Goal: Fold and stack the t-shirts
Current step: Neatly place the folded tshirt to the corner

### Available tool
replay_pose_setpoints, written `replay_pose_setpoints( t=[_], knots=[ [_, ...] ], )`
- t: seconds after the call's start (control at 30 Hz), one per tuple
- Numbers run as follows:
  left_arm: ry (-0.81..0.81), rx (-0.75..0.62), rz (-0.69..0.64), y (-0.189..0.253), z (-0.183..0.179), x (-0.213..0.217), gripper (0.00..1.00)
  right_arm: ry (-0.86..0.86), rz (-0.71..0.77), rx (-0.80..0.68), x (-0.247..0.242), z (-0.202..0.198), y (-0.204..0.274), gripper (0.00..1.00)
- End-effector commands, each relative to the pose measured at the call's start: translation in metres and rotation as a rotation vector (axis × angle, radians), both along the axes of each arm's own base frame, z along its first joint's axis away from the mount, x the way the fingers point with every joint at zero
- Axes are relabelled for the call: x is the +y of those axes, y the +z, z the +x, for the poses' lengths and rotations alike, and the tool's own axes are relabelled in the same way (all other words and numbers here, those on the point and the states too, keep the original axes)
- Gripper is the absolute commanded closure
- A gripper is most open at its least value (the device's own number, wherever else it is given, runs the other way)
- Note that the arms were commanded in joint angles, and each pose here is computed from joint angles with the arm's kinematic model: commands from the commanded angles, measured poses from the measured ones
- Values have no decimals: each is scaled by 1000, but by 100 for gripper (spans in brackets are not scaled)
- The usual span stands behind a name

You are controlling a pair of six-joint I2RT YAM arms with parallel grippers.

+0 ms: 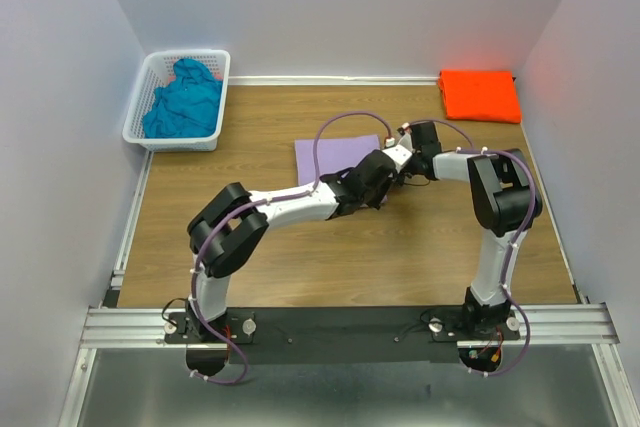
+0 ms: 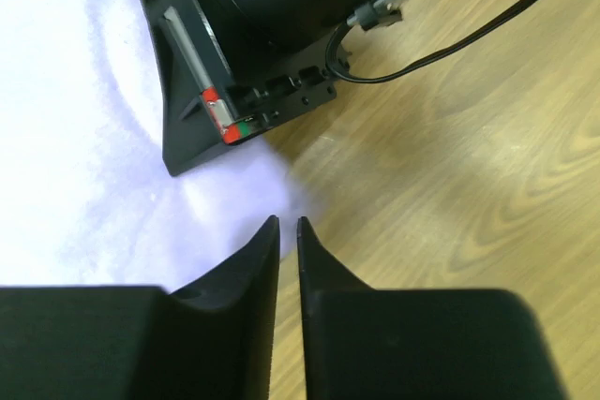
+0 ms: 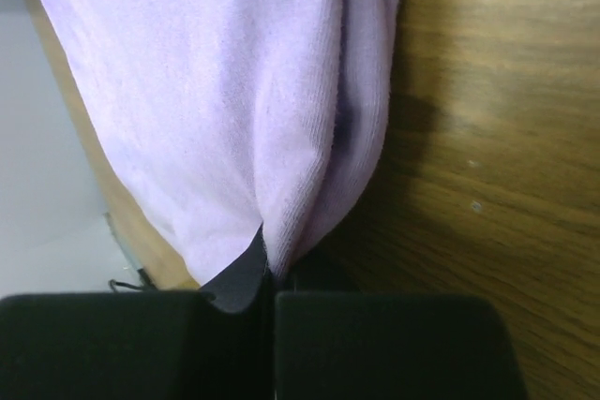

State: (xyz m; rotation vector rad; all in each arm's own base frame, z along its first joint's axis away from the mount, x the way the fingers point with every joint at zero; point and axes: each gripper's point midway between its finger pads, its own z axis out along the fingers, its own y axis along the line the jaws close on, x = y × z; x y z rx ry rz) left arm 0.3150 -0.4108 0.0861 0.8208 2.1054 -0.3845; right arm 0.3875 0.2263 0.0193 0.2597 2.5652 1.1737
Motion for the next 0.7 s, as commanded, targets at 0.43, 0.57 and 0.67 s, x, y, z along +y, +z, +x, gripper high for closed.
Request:
replay_pose_setpoints(
  t=[0.43, 0.57, 0.67],
  knots=[
    [334, -70, -140, 92, 67, 172, 50, 28, -501, -263, -94, 103, 11, 100],
    [448, -70, -126, 82, 70, 228, 50, 32, -628, -345, -123, 141, 23, 99],
    [532, -61, -96, 70, 65, 262, 50, 14, -734, -396, -147, 169, 31, 99]
  ],
)
